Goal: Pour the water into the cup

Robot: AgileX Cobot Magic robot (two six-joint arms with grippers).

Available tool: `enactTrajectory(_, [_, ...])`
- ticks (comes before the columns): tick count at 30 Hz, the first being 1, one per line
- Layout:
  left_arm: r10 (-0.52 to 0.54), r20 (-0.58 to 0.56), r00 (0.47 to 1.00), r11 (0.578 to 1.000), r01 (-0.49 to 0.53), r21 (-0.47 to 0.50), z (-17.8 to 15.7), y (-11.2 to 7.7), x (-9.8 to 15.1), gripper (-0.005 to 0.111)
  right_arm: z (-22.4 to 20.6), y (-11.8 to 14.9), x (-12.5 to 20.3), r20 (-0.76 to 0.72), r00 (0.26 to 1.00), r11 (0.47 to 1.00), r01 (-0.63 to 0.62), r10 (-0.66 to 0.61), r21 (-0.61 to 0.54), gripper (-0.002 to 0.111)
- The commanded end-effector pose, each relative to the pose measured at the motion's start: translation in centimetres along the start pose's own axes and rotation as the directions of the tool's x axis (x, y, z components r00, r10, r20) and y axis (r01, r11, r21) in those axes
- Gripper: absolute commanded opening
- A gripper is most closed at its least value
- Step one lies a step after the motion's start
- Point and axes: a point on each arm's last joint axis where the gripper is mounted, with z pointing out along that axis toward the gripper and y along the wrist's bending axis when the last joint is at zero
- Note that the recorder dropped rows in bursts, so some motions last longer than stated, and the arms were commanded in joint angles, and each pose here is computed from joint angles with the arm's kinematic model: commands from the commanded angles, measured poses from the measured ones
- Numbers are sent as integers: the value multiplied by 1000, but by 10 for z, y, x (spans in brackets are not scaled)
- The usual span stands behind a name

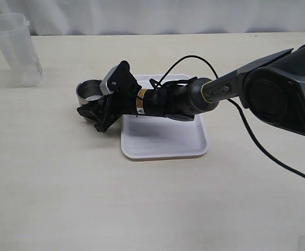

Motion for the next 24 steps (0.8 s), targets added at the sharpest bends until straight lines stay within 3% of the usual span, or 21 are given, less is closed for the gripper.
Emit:
enactTrajectory(1, [-10, 30, 1000, 1000, 10, 1, -5, 0, -2, 105, -2, -3, 8, -52, 999, 1000, 2, -1, 20, 4])
enactTrajectory(24, [-1, 29, 1000, 1000, 1, 2, -5, 0, -2, 105, -2, -3, 8, -52, 999, 1000, 2, -1, 20, 4])
